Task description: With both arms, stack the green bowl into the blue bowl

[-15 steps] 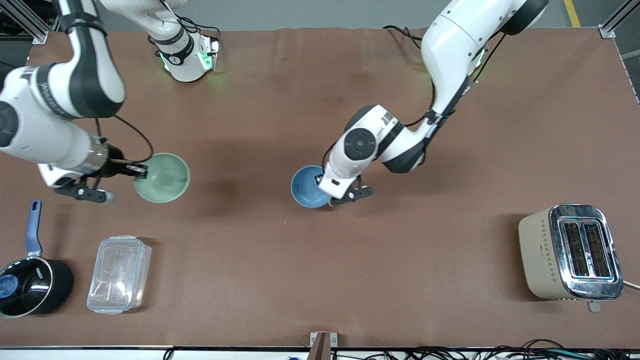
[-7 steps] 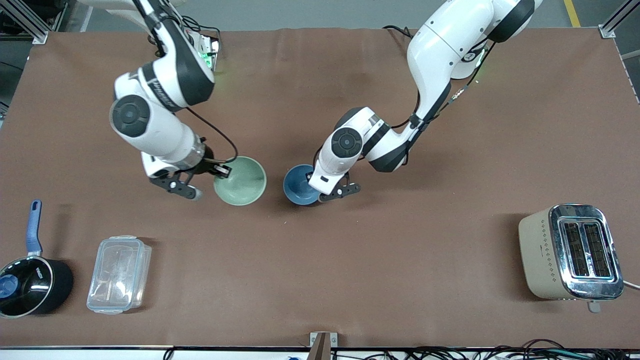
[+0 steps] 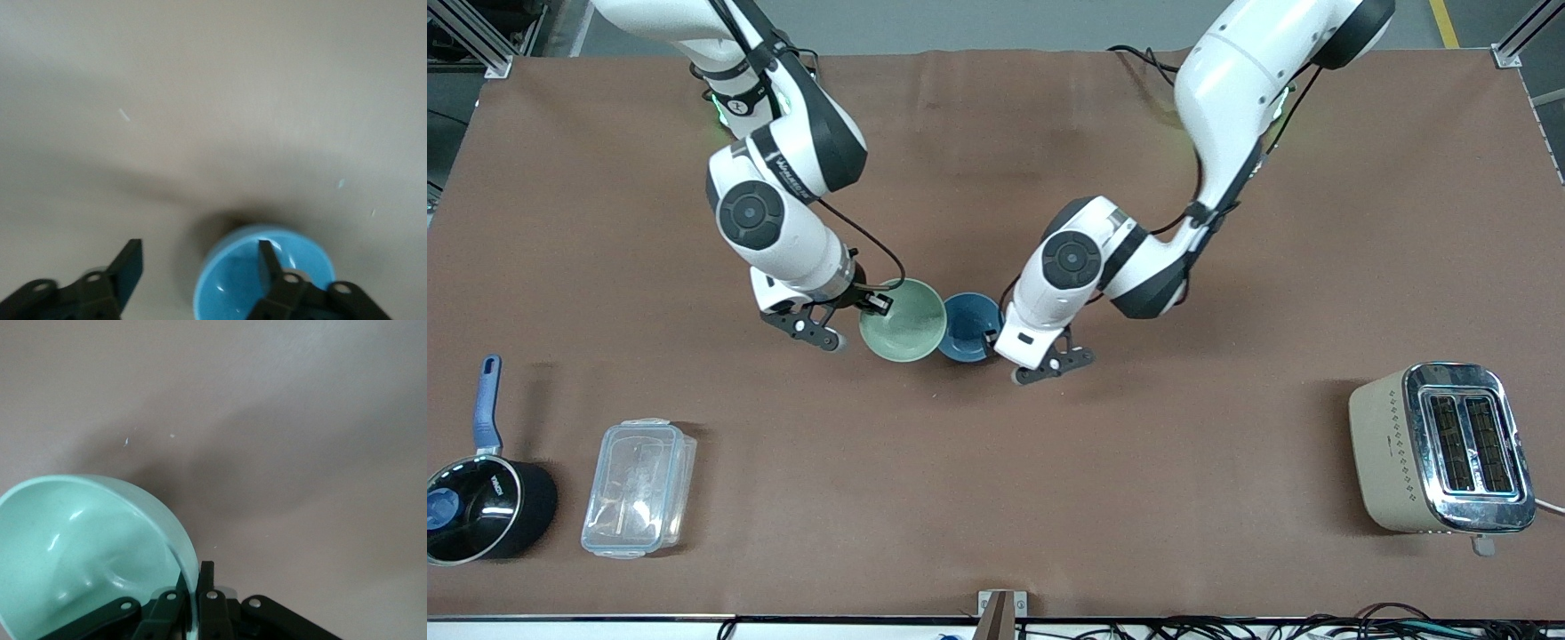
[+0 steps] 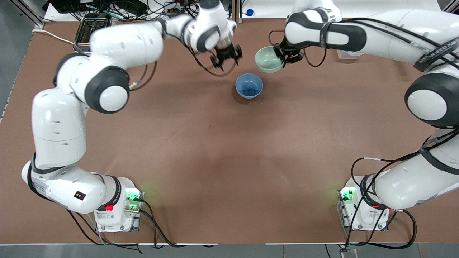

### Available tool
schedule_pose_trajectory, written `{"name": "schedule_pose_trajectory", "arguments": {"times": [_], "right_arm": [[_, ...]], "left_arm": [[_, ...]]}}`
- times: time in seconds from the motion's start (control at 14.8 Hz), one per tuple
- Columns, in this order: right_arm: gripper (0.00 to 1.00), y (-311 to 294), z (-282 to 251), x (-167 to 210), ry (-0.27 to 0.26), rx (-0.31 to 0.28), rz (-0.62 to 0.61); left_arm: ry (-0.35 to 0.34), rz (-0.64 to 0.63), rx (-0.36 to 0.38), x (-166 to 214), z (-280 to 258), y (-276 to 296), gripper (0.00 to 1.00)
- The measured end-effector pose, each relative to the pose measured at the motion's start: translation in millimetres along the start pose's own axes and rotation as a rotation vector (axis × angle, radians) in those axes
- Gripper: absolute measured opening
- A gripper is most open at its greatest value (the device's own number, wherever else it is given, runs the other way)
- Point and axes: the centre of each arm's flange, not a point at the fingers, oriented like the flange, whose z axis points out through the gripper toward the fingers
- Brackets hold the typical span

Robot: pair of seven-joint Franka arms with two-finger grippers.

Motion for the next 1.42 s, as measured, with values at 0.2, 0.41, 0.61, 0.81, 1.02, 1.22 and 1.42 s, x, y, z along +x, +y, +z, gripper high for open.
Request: {"name": "schedule_pose_trajectory", "arguments": {"times": [0.2, 0.41, 0.61, 0.81, 1.02, 1.22, 1.42], "right_arm": [[0.06, -30.9, 35.5, -35.4, -0.001, 0.006, 0.027], [0.06, -54.1, 78.8, -61.2, 0.002, 0.027, 0.058], [0.06, -58.8, 103.2, -66.5, -0.004, 0.023, 0.071], [0.05, -55.3, 105.1, -60.1, 0.0, 0.018, 0.08], [0.05, -52.4, 108.4, -56.4, 0.004, 0.008, 0.081], [0.05, -50.8, 119.2, -61.3, -0.002, -0.009, 0.072], [0.07, -47.7, 128.3, -63.2, -0.003, -0.013, 0.071]], "left_arm": [[0.061, -0.027, 0.021, 54.2, -92.7, -40.0, 1.0], [0.096, -0.006, 0.041, 91.3, -159.3, -87.7, 1.0], [0.104, 0.051, 0.077, 119.9, -208.3, -138.7, 1.0], [0.111, 0.108, 0.113, 128.4, -261.6, -181.6, 1.0], [0.121, 0.202, 0.141, 127.9, -308.5, -217.0, 1.0], [0.117, 0.271, 0.168, 125.2, -342.0, -247.3, 1.0], [0.106, 0.333, 0.195, 113.0, -363.3, -260.7, 1.0]]}}
